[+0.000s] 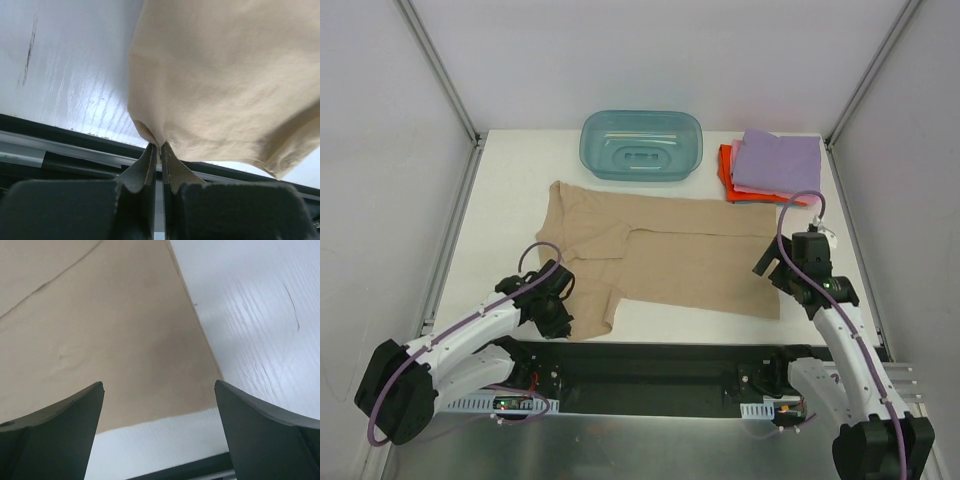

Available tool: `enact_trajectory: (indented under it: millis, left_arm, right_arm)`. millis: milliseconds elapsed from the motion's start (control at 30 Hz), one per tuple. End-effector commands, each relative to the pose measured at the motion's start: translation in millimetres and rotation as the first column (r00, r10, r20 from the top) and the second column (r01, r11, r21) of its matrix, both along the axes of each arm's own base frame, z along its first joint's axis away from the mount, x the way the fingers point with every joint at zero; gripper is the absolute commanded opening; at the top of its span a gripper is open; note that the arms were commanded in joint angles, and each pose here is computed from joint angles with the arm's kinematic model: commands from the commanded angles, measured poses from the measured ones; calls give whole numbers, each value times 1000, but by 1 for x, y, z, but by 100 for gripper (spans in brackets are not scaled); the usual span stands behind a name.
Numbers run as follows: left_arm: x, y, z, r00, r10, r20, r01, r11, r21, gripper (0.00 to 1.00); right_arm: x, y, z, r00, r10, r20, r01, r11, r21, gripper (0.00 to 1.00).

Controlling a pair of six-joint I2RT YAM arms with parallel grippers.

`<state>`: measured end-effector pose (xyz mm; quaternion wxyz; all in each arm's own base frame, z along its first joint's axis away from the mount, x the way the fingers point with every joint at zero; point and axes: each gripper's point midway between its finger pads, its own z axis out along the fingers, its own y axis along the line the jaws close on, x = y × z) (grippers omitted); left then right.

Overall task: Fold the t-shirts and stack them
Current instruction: Grap the side of the flattened tshirt closest away from the robot with both arms

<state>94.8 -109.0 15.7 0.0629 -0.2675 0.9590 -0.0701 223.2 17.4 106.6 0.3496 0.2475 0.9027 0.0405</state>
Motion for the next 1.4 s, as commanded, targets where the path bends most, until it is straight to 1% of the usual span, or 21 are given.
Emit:
enact_trajectory:
  millis: [0,100,133,233,267,300,333,467,533,667,767,867,900,933,967,1033,1067,1100,1133,1367]
  left_arm:
    - [26,-6,21,990,-47,133,48,999,-3,0]
    - [34,-8,31,982,-75,172,77,997,-4,0]
    - [37,-10,36,979,-78,186,81,997,-9,0]
    - [46,-12,46,969,-96,226,99,995,-3,0]
    - [48,-12,48,966,-102,237,105,994,3,0]
    - [51,-11,51,963,-109,249,110,994,10,0]
    - [55,-11,54,958,-106,265,105,994,16,0]
    - [60,-12,60,950,-101,296,102,995,12,0]
    - [62,-12,62,946,-101,308,102,995,13,0]
    - [65,-12,65,942,-100,320,100,995,15,0]
    - [68,-13,66,943,-88,321,89,996,13,0]
    - [70,-15,66,945,-89,314,89,996,13,0]
    - [70,-17,67,944,-100,313,102,995,10,0]
    - [70,-17,67,945,-102,311,104,995,13,0]
    - [71,-17,66,946,-106,307,106,994,16,0]
    - [75,-19,71,941,-100,323,101,995,14,0]
    - [76,-20,73,940,-98,327,99,995,12,0]
    - [80,-21,78,935,-97,342,100,995,8,0]
    - [81,-22,79,933,-99,346,102,995,9,0]
    - [107,-31,101,905,-107,411,109,994,18,0]
  right_arm:
    - [-43,-5,-15,992,-84,-98,88,996,29,97]
    - [-60,1,-31,985,-68,-159,78,995,62,97]
    - [-66,1,-40,978,-74,-197,88,994,64,97]
    - [-74,5,-60,963,-101,-250,128,987,94,99]
    - [-75,6,-66,958,-109,-264,140,985,100,94]
    - [-71,7,-68,960,-126,-250,158,981,111,84]
    - [-70,6,-72,959,-134,-249,166,980,114,81]
    - [-64,0,-81,955,-164,-245,193,976,99,73]
    - [-61,-3,-82,955,-169,-246,195,977,86,68]
    - [-60,-7,-88,946,-173,-273,198,978,66,65]
    - [-57,-9,-95,944,-181,-275,209,975,76,59]
    - [-52,-9,-97,948,-169,-270,197,977,83,42]
    - [-51,-10,-97,948,-170,-270,197,977,77,34]
    - [-51,-10,-98,946,-165,-279,192,979,72,31]
    - [-51,-10,-98,946,-158,-282,184,981,68,23]
    - [-48,-10,-96,948,-146,-282,171,983,67,17]
    - [-45,-10,-94,951,-143,-272,168,983,70,7]
    - [-44,-8,-93,956,-121,-269,146,986,75,4]
    - [-39,-7,-88,962,-111,-250,135,988,79,1]
    - [-19,-4,-62,980,-48,-194,66,994,88,1]
